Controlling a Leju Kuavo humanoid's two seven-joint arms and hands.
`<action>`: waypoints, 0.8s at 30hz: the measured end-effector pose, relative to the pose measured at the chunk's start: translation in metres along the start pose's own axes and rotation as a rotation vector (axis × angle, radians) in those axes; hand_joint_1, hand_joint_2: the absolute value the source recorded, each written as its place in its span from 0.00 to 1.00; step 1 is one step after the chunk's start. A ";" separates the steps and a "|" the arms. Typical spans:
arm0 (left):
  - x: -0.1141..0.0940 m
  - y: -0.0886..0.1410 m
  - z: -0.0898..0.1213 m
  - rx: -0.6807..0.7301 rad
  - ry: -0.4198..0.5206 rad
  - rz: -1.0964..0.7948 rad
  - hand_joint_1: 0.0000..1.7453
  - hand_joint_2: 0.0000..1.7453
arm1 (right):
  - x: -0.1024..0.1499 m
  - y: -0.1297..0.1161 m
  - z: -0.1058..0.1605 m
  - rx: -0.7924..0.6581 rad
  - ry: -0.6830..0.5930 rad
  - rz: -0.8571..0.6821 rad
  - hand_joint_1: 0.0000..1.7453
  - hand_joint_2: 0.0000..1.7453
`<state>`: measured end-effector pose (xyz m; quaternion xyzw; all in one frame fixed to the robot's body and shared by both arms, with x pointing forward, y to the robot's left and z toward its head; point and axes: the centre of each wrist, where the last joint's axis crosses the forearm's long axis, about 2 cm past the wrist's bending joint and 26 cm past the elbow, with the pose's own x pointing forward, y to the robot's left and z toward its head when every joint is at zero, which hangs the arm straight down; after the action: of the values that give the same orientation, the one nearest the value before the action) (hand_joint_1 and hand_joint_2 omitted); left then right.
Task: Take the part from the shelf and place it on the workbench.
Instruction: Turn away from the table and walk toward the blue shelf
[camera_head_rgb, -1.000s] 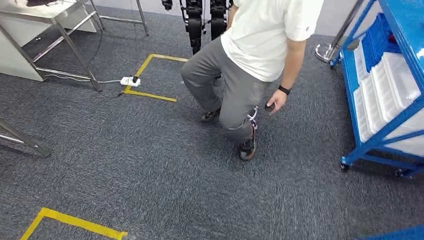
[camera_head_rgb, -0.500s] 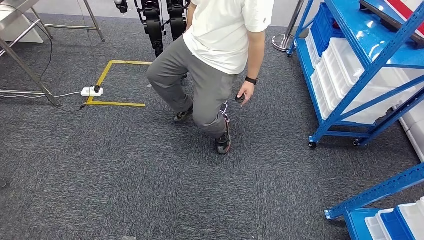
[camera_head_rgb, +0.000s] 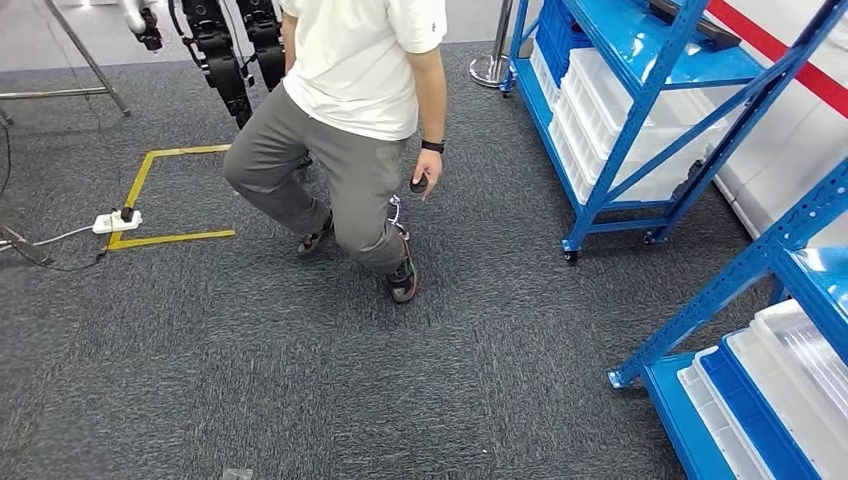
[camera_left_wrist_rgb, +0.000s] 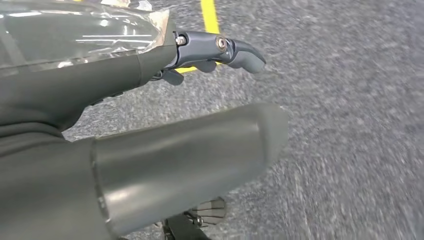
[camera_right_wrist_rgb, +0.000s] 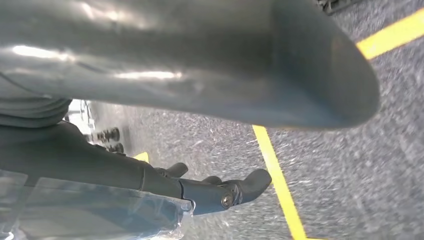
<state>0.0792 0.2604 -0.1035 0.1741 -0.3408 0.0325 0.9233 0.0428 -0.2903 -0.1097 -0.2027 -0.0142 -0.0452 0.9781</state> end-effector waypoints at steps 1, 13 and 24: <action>-0.001 0.002 0.000 0.005 0.003 0.002 0.00 0.00 | 0.001 0.000 0.000 0.000 -0.001 0.005 0.00 0.00; -0.014 0.015 0.002 0.052 0.018 0.014 0.00 0.00 | 0.001 0.001 0.001 0.012 -0.013 0.046 0.00 0.00; -0.019 0.022 0.002 0.099 0.029 0.027 0.00 0.00 | 0.004 0.004 0.002 0.040 -0.021 0.081 0.00 0.00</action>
<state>0.0595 0.2812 -0.1074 0.2143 -0.3277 0.0641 0.9179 0.0475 -0.2860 -0.1095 -0.1840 -0.0172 -0.0029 0.9828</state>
